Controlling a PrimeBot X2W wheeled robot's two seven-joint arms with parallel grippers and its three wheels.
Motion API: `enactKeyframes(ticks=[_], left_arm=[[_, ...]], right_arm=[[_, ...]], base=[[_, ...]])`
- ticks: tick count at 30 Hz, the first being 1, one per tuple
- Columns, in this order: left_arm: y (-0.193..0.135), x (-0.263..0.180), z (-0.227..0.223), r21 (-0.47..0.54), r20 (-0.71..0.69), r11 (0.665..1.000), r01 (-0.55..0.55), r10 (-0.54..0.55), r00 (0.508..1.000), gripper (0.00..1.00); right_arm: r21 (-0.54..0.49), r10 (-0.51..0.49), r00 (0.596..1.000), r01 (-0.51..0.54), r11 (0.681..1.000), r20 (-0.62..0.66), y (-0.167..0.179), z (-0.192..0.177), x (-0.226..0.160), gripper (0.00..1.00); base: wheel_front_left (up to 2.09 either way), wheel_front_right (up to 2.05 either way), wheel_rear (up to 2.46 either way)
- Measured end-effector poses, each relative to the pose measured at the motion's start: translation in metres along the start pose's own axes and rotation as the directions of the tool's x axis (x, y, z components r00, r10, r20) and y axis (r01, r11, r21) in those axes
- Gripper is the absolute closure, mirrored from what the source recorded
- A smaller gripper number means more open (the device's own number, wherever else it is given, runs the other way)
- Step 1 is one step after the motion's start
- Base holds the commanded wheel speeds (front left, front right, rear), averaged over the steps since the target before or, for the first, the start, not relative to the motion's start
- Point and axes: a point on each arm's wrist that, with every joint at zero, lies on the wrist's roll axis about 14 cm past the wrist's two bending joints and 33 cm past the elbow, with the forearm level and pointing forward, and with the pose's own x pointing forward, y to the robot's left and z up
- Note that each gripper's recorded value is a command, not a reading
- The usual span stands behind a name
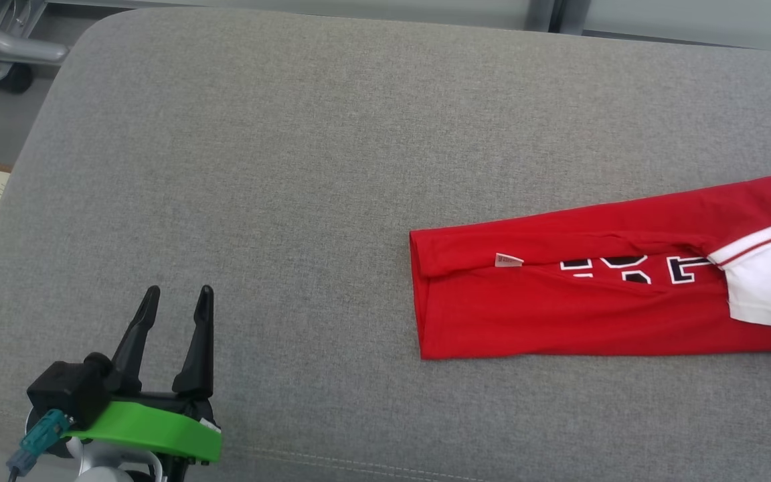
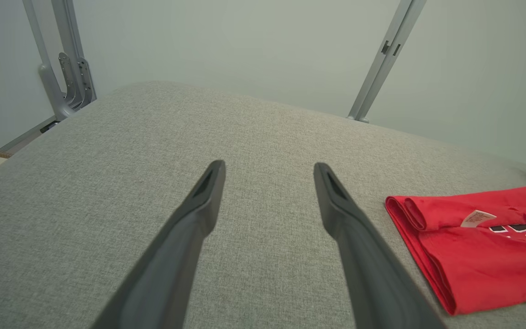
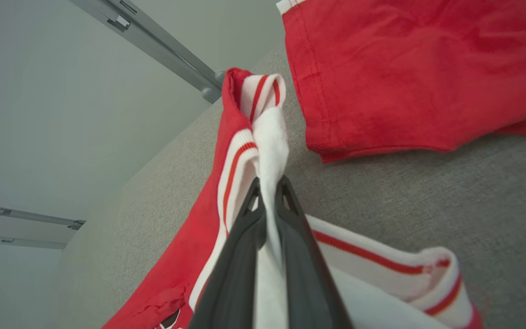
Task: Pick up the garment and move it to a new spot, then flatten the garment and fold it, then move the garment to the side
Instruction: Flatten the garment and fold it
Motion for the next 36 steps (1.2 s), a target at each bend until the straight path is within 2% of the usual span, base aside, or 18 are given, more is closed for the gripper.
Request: enactKeyframes(ticks=[3,7,9,14,17,21,31,36], left_arm=[[-0.002,0.001,0.000,-0.009,0.000,1.000,0.004,-0.004,1.000,0.00],[-0.006,0.002,-0.002,-0.014,-0.004,1.000,0.015,-0.015,1.000,0.00],[-0.010,0.001,-0.006,-0.017,-0.016,0.999,0.027,-0.028,0.999,0.00],[-0.012,0.001,-0.010,-0.021,-0.029,0.999,0.038,-0.039,0.999,0.00],[-0.011,0.001,-0.011,-0.019,-0.034,0.999,0.036,-0.037,0.999,0.00],[-0.011,0.003,-0.009,-0.018,-0.025,0.999,0.038,-0.039,0.999,0.00],[-0.006,0.000,-0.015,-0.022,-0.044,1.000,0.014,-0.015,0.999,0.00],[-0.004,0.000,-0.017,-0.019,-0.051,1.000,0.010,-0.011,0.999,0.00]], right_arm=[[0.013,0.125,0.992,-0.125,0.992,-0.013,0.033,-0.002,-0.001,1.00],[0.005,0.288,0.953,-0.289,0.957,-0.093,0.085,-0.025,-0.005,1.00],[0.010,0.368,0.920,-0.370,0.929,-0.136,0.113,-0.040,-0.008,1.00],[0.060,0.539,0.807,-0.542,0.838,-0.242,0.180,-0.087,-0.024,1.00],[0.094,0.601,0.743,-0.603,0.792,-0.293,0.209,-0.114,-0.034,1.00],[0.103,0.636,0.686,-0.647,0.756,-0.355,0.233,-0.147,-0.043,1.00],[0.091,0.609,0.678,-0.634,0.768,-0.412,0.249,-0.192,-0.045,1.00],[0.094,0.604,0.676,-0.630,0.771,-0.422,0.252,-0.202,-0.046,1.00]], base=[[0.00,0.00,0.00],[0.00,0.00,0.00],[0.00,0.00,0.00],[0.00,0.00,0.00],[0.00,0.00,0.00],[0.00,0.00,0.00],[0.00,0.00,0.00],[0.00,0.00,0.00]])
